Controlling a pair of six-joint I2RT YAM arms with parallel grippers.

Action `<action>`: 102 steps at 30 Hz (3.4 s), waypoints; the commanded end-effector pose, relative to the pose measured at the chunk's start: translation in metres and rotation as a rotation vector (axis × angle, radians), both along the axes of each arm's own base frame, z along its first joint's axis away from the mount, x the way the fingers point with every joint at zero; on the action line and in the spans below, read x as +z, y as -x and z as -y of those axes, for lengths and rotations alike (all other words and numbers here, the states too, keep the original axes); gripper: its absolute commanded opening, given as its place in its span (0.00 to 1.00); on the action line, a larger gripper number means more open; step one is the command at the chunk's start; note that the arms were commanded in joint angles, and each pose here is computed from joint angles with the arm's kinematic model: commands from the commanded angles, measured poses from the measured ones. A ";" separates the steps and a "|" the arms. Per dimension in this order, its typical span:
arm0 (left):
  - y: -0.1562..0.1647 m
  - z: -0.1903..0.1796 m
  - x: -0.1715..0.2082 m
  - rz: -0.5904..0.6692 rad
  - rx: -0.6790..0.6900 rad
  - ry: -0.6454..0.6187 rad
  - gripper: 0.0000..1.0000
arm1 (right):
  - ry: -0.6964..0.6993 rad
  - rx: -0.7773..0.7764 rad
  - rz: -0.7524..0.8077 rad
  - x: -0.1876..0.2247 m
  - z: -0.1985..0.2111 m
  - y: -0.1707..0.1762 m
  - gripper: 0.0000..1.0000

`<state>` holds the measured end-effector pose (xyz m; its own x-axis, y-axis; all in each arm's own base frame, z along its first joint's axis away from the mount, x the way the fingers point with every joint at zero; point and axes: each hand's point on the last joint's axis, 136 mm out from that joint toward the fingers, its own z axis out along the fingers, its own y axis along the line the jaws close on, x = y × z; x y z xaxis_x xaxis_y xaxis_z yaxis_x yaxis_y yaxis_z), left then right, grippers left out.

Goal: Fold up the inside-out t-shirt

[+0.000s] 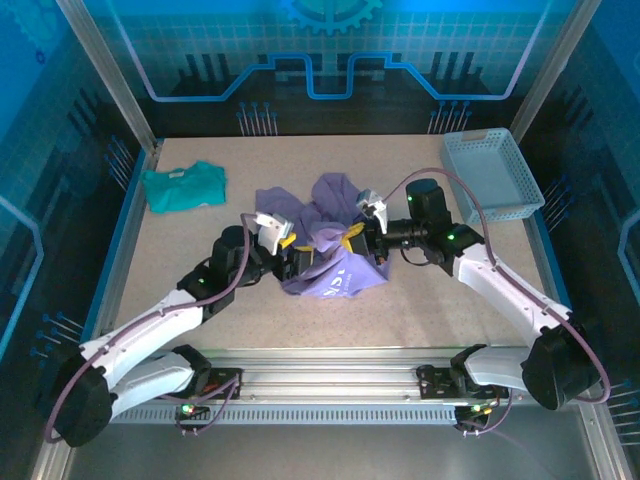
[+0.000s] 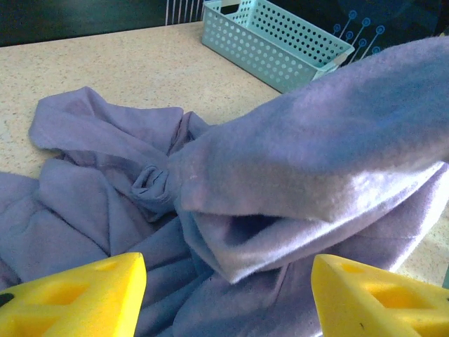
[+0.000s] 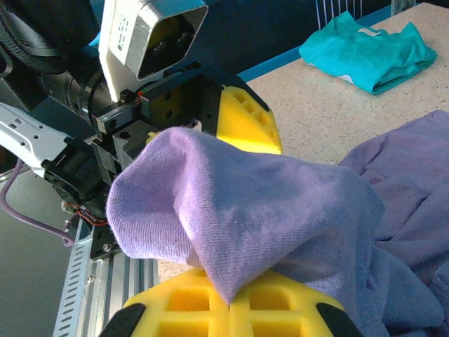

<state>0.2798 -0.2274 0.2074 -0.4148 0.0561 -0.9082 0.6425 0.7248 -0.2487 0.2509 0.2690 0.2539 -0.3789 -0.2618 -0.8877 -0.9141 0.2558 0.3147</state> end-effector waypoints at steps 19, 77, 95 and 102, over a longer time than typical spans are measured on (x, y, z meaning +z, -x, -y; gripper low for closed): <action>-0.025 0.023 0.042 0.026 -0.045 0.106 0.61 | 0.006 0.017 -0.007 0.004 0.003 0.004 0.00; -0.007 0.027 0.084 -0.369 0.013 0.435 0.00 | 0.613 -0.470 0.096 -0.036 0.034 -0.059 0.37; -0.012 0.025 0.084 -0.380 0.047 0.400 0.00 | 0.413 -0.259 0.304 -0.016 -0.028 -0.023 0.66; -0.017 0.020 0.080 -0.371 0.087 0.373 0.00 | 0.360 -0.301 0.291 -0.003 -0.015 -0.006 0.60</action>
<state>0.2909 -0.2523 0.2735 -0.7361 -0.2813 -0.6156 0.3869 0.5715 -0.7237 0.2669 0.2827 0.2320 -0.2591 -0.5407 -0.8003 -0.8200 0.5610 -0.1134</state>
